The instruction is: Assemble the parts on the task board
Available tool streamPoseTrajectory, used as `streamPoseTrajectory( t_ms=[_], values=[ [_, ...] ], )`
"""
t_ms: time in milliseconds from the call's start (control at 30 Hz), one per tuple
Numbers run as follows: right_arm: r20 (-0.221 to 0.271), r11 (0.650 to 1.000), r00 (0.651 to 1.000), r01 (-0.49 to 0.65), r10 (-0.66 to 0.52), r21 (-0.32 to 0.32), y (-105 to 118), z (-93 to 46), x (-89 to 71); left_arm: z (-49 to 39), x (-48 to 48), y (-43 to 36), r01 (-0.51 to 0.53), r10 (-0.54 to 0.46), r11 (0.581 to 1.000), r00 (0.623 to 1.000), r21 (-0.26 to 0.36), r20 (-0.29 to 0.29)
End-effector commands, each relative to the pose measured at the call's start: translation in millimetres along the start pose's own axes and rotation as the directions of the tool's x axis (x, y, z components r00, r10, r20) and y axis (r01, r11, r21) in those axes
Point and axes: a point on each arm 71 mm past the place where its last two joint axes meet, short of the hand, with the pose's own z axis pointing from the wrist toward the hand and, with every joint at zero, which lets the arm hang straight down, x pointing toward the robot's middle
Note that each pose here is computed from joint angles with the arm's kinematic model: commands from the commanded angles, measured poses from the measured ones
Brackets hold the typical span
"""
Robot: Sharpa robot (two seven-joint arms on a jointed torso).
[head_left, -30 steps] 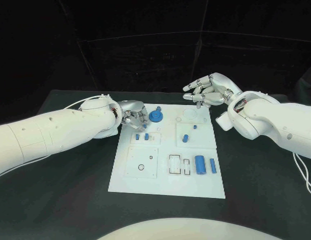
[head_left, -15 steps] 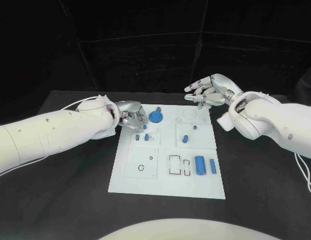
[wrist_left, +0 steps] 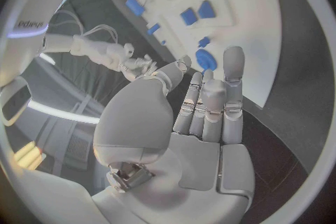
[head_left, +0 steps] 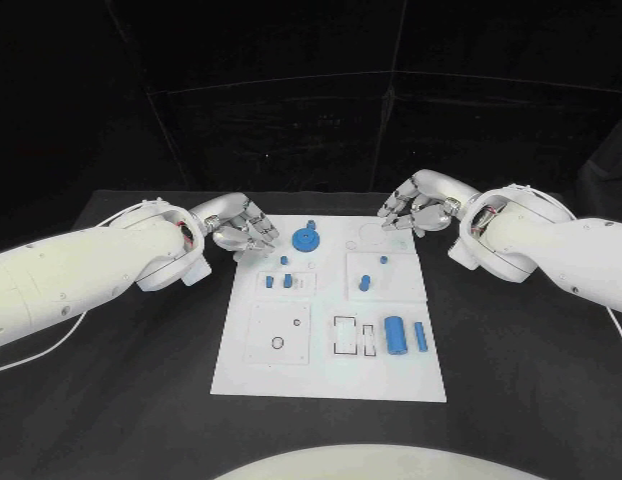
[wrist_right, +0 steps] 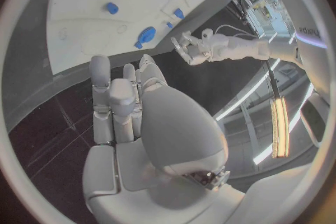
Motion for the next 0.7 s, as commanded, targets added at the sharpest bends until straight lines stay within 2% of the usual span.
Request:
streamPoseTrajectory(
  t_ms=[33,133,233,433,700],
  values=[
    [-0.075,0.95,0.947,0.312,-0.311,0.009,0,-1.2,8.9,-4.7,-16.1,-9.1,0.494,-0.523,0.848,0.838,0.193,0.156],
    [-0.09,0.925,0.921,0.381,-0.379,0.003,0,-2.7,16.7,-9.0,-18.7,-10.1,0.594,-0.636,0.768,0.751,0.239,0.177],
    [-0.097,0.908,0.903,0.42,-0.419,-0.007,1,-3.6,24.1,-11.7,-18.7,-11.1,0.641,-0.688,0.723,0.703,0.258,0.18],
    [-0.112,0.891,0.884,0.454,-0.454,-0.026,3,-3.8,35.0,-13.8,-17.1,-12.5,0.673,-0.722,0.69,0.669,0.267,0.177],
    [-0.131,0.886,0.876,0.462,-0.464,-0.041,6,-1.9,44.8,-14.7,-15.1,-13.1,0.683,-0.731,0.68,0.66,0.265,0.174]
  ],
)
